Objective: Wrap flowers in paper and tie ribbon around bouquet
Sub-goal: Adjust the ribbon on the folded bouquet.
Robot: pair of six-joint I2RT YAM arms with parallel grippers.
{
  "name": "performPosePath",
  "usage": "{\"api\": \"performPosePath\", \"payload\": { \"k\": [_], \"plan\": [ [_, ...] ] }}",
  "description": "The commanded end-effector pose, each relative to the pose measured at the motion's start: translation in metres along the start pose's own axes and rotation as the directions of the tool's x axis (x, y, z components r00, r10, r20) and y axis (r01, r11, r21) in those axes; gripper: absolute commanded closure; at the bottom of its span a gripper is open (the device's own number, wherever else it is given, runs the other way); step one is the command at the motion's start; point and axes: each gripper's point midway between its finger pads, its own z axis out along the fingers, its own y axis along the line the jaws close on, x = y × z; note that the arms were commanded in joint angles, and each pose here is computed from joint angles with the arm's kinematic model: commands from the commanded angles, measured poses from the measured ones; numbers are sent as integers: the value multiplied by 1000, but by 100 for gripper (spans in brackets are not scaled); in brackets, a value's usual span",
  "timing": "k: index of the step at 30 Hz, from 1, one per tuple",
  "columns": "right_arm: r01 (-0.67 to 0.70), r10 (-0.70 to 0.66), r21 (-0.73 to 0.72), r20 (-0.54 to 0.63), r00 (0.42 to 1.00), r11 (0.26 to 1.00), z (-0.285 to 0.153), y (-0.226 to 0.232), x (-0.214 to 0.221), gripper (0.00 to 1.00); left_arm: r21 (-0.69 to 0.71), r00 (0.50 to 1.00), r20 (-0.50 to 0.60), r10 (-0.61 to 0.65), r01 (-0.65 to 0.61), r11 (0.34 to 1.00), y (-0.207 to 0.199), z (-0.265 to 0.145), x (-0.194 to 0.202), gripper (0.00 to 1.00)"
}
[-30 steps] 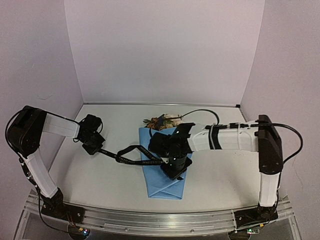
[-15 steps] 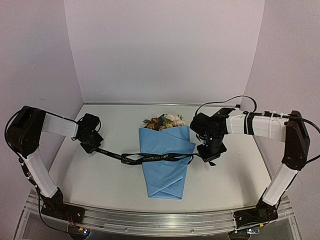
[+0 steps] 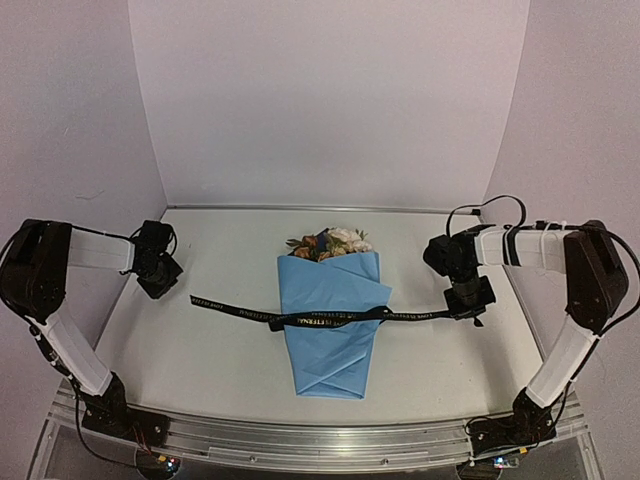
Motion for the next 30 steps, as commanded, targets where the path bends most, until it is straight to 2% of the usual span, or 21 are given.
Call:
{"api": "performPosePath", "payload": {
  "k": [1, 2, 4, 5, 7, 8, 10, 14, 18, 22, 30],
  "plan": [
    [-86, 86, -6, 0, 996, 996, -3, -19, 6, 100, 90, 1000, 2, 21, -21, 996, -16, -14, -15, 100],
    [-88, 87, -39, -7, 996, 995, -4, -13, 6, 100, 129, 1000, -27, 9, -5, 992, -24, -18, -11, 100],
    [-98, 96, -93, -29, 995, 991, -4, -4, 9, 100, 223, 987, -152, -56, 89, 971, -37, -24, 17, 99],
    [-104, 100, -106, -34, 994, 989, -5, -1, 10, 100, 237, 974, -200, -102, 149, 960, -39, -30, 31, 86],
    [-111, 108, -128, -33, 994, 985, -5, 2, 12, 100, 264, 959, -251, -131, 198, 944, -52, -45, 63, 54],
    [-113, 110, -136, -32, 993, 984, -5, 4, 12, 100, 266, 957, -257, -139, 208, 941, -59, -53, 75, 44],
    [-111, 107, -146, -31, 994, 983, -6, 6, 12, 100, 264, 946, -272, -177, 250, 931, -69, -64, 96, 34],
    [-95, 93, -158, -22, 995, 983, -8, 8, 11, 100, 275, 883, -368, -290, 401, 873, -83, -76, 134, 30],
    [-85, 85, -161, -9, 996, 983, -10, 7, 10, 100, 279, 843, -432, -319, 462, 842, -100, -82, 167, 26],
    [-85, 89, -166, 13, 996, 982, -14, 4, 10, 100, 252, 811, -483, -330, 490, 834, -115, -82, 194, 24],
    [-93, 101, -172, 38, 994, 981, -16, 1, 8, 100, 231, 790, -524, -319, 491, 840, -142, -77, 226, 23]
  ]
}}
